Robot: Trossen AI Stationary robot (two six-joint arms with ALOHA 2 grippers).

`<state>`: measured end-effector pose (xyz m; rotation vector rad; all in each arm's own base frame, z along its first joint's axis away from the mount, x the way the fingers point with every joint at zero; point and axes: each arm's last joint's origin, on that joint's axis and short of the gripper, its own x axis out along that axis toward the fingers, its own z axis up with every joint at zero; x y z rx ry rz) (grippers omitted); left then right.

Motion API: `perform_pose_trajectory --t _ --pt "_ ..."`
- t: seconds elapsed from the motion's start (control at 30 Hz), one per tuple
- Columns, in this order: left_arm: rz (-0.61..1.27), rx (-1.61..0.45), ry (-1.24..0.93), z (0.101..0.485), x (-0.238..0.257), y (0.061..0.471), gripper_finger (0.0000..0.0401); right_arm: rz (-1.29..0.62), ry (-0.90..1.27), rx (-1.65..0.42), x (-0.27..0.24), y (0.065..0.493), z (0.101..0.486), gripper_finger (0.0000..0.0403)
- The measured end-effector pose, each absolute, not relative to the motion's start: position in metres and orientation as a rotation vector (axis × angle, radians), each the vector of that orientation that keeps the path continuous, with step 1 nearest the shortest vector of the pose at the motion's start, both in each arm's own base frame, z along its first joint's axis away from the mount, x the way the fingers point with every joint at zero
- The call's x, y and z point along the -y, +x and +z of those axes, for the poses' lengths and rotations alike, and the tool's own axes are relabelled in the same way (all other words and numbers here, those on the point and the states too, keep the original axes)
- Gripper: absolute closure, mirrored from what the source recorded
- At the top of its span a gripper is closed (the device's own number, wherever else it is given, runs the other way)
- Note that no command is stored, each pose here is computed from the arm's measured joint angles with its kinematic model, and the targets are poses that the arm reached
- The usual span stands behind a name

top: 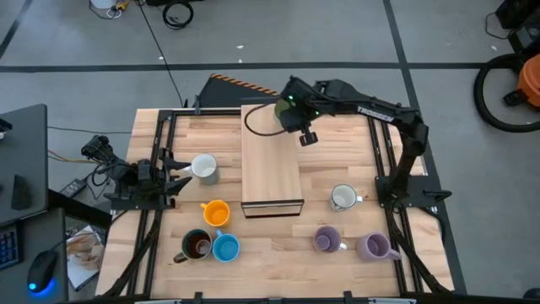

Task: Place coffee mugs
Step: Put the light green and white mug on the shelf

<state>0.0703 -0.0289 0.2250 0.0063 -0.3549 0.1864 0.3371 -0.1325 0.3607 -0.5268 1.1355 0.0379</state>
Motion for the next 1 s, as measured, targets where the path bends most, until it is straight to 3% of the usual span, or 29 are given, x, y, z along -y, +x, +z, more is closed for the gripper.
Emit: perform_pose_trajectory --t 1.0 --pt "0.207 0.384 0.045 0.229 0.027 0.068 0.0193 0.115 -0.458 -1.049 0.164 0.335 0.353 0.035"
